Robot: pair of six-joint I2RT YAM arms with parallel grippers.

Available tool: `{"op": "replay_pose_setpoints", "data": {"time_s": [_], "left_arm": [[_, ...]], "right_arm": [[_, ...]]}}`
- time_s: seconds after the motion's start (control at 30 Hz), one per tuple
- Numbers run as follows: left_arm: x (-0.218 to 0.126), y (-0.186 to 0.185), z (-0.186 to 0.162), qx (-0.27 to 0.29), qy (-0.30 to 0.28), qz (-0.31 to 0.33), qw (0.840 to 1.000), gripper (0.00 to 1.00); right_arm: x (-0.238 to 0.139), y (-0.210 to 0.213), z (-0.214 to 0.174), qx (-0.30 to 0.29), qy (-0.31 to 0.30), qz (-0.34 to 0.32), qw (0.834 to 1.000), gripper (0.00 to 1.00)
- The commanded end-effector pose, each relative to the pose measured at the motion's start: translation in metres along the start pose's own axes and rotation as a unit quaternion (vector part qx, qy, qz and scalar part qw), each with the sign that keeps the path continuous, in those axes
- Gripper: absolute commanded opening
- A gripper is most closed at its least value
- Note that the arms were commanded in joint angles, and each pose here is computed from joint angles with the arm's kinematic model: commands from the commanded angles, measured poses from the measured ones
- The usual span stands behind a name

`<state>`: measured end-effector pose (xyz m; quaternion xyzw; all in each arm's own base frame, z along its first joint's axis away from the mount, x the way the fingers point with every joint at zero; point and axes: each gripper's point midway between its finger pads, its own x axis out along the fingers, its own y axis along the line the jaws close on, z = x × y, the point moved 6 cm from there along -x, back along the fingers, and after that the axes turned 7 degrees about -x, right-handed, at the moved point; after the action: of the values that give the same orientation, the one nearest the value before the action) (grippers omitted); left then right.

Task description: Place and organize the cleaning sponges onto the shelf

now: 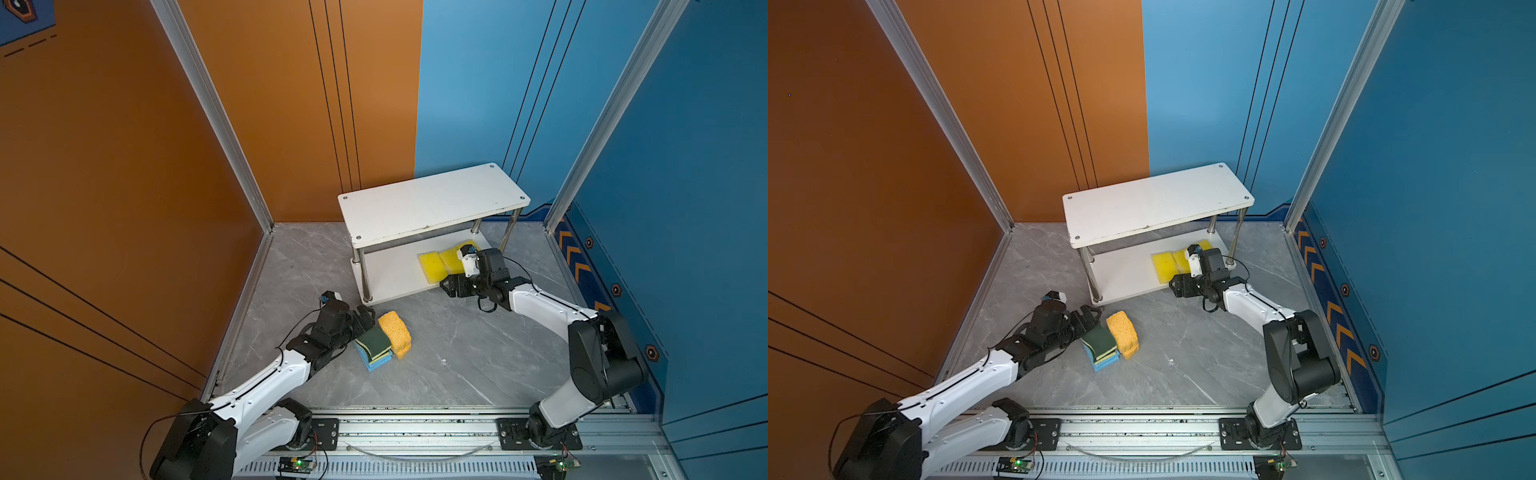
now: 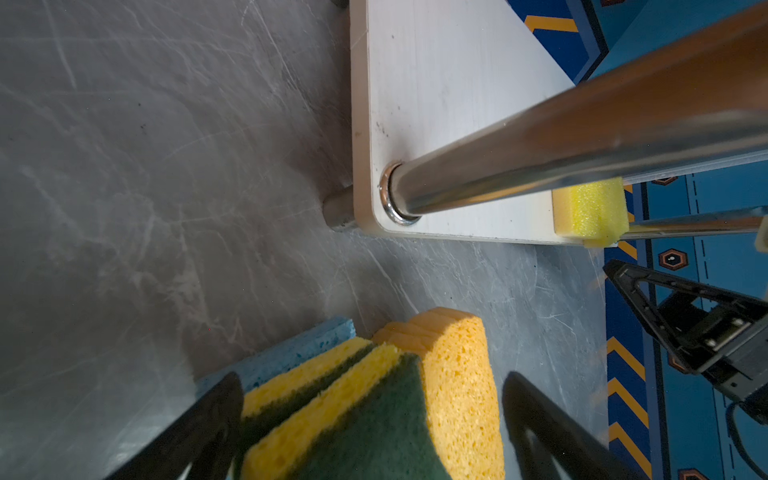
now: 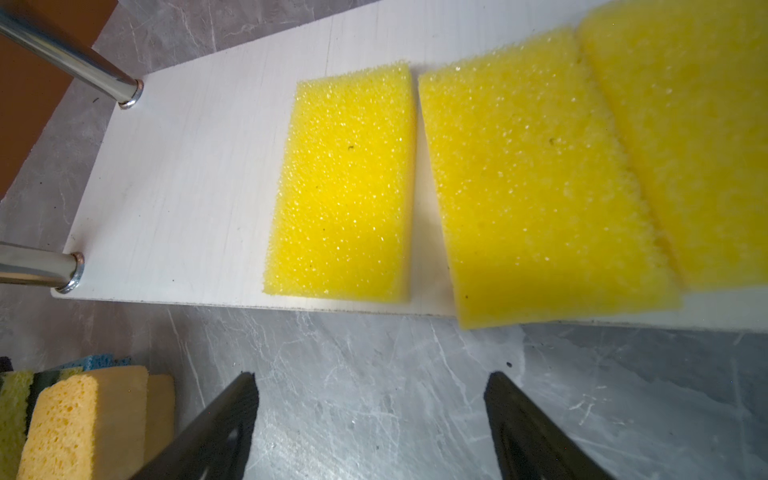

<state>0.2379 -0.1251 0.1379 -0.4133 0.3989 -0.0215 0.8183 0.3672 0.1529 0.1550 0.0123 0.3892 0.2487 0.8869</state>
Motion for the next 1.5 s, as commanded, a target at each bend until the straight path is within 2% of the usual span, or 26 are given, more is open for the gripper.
{"op": "replay_pose_setpoints", "data": {"time_s": [0.0, 0.97, 1.27, 1.47], "left_arm": [[0.000, -0.005, 0.000, 0.007, 0.005, -0.007, 1.000, 0.97], [-0.002, -0.004, -0.001, 0.006, 0.003, -0.007, 1.000, 0.98], [-0.002, -0.005, -0.001, 0.006, 0.004, -0.009, 1.000, 0.98], [-0.005, -0.011, -0.001, 0.006, 0.009, -0.027, 1.000, 0.98]], "right_arm": [[0.003, -0.001, 0.011, 0.006, -0.010, 0.006, 1.000, 0.84], [0.022, -0.001, 0.022, 0.008, -0.010, 0.023, 1.000, 0.84], [-0.002, 0.007, 0.019, -0.003, -0.013, 0.023, 1.000, 0.87], [-0.022, 0.035, 0.007, -0.029, -0.009, 0.052, 0.998, 0.93]]}}
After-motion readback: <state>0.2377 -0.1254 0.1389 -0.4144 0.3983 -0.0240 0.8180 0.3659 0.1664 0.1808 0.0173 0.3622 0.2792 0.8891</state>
